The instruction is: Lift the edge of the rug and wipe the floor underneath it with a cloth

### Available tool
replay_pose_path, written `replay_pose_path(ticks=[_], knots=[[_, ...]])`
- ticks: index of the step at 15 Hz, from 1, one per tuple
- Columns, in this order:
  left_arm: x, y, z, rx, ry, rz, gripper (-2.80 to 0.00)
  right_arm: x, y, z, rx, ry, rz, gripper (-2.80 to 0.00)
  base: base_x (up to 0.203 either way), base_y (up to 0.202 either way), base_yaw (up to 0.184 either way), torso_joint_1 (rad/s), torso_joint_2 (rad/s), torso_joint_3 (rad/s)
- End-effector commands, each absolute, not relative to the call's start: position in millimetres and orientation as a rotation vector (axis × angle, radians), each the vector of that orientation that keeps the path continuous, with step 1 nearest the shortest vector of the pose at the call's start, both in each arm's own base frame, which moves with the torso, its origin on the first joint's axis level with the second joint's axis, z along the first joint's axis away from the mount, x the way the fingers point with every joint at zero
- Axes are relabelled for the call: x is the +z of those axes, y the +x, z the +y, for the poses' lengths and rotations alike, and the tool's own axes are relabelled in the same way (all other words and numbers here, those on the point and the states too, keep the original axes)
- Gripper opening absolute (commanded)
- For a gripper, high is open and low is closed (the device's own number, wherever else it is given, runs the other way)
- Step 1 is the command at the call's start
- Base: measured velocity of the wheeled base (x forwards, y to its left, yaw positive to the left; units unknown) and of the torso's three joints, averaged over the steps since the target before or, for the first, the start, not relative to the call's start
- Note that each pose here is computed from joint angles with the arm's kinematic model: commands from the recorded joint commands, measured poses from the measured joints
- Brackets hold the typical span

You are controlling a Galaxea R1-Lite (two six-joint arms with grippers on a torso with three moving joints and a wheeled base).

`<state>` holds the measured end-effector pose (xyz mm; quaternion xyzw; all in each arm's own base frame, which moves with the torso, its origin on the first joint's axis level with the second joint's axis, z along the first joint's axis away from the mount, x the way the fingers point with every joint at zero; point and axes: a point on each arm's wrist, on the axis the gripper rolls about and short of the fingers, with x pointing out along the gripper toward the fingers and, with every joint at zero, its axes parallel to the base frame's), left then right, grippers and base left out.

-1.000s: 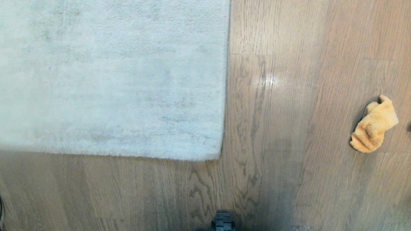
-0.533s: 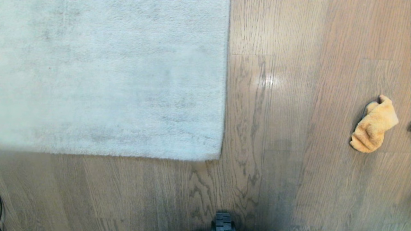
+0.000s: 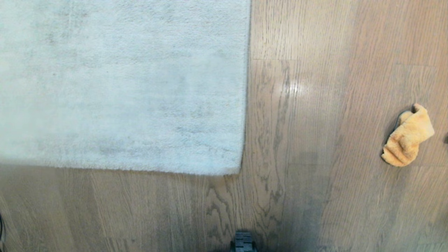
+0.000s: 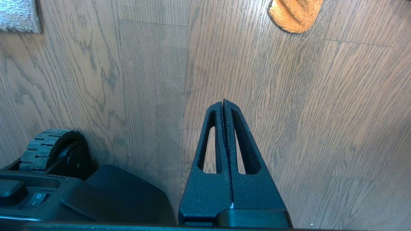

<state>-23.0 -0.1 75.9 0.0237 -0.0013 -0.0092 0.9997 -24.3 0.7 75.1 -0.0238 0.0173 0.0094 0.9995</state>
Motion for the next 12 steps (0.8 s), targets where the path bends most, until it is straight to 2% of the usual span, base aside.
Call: replay_pose_path(ticks=[1,9,12], knots=[[75.9,-22.9,-0.1,-0.018,0.048,-0.002,-2.8,75.3,-24.2,0.7,0.019,-0.049,0.036,-2.8,0.0,0.0,0.0,0.0,0.0,0.0],[76.1,-22.9,-0.3,-0.026,0.061,-0.004,-2.8,75.1,-24.2,0.7,0.019,-0.049,0.036,-2.8,0.0,0.0,0.0,0.0,0.0,0.0],[76.1,-22.9,-0.2,-0.02,0.055,-0.004,-2.8,75.1,-24.2,0.7,0.019,-0.049,0.036,-2.8,0.0,0.0,0.0,0.003,0.01,0.128]])
